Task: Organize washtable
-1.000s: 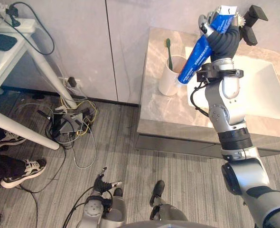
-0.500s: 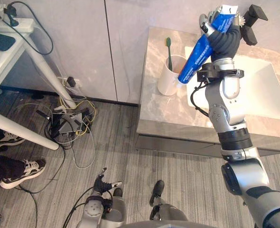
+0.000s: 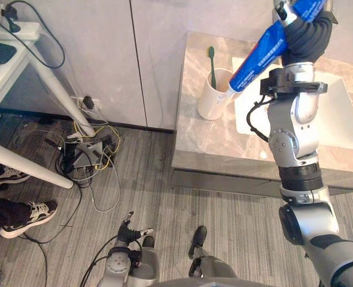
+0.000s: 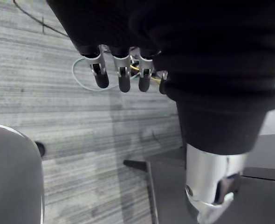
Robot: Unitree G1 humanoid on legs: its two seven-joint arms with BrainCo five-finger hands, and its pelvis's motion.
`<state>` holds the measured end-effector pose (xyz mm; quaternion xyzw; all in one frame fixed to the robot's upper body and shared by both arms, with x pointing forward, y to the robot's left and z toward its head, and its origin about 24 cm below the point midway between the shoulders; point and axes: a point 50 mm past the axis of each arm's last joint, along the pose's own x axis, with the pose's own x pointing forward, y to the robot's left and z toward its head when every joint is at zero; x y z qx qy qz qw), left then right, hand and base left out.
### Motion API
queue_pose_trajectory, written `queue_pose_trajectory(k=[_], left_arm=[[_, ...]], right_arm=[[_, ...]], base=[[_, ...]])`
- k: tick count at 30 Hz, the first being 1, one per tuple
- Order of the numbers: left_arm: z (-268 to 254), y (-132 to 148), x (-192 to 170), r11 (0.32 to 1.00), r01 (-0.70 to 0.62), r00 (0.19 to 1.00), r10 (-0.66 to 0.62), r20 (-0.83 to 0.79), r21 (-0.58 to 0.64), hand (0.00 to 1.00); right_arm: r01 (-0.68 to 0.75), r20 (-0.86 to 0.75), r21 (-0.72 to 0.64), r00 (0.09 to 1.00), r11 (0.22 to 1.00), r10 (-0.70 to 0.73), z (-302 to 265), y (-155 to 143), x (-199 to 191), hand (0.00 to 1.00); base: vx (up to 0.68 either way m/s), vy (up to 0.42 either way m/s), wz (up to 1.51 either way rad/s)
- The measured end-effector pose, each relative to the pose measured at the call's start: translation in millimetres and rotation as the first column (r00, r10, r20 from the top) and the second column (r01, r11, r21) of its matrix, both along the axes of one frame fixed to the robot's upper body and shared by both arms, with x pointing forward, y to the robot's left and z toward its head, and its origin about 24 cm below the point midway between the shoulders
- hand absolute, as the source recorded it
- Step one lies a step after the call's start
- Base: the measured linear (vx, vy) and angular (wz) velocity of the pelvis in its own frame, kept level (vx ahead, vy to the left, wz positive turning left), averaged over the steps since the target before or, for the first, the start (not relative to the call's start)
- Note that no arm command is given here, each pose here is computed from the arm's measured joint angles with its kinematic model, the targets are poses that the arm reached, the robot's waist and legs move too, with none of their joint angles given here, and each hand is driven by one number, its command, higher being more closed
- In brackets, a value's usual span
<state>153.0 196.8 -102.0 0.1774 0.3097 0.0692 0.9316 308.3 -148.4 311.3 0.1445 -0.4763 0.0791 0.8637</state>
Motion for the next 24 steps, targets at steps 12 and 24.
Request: queue_pose_trajectory(k=[12, 24], left_arm=[[0, 0, 0, 1.000, -0.013, 1.000, 0.013, 0.003, 0.001, 0.00], [0, 0, 0, 1.000, -0.012, 1.000, 0.012, 0.010, 0.000, 0.00]], right_arm=[[0.064, 0.076, 0.110, 0.994, 0.992, -0.072, 34, -11, -5, 1.00], [0.154, 0.031, 0.099, 0.987, 0.983, -0.158, 42, -15, 10, 1.00]], base=[[0.00, 0.000, 0.00], [0.00, 0.001, 0.01]])
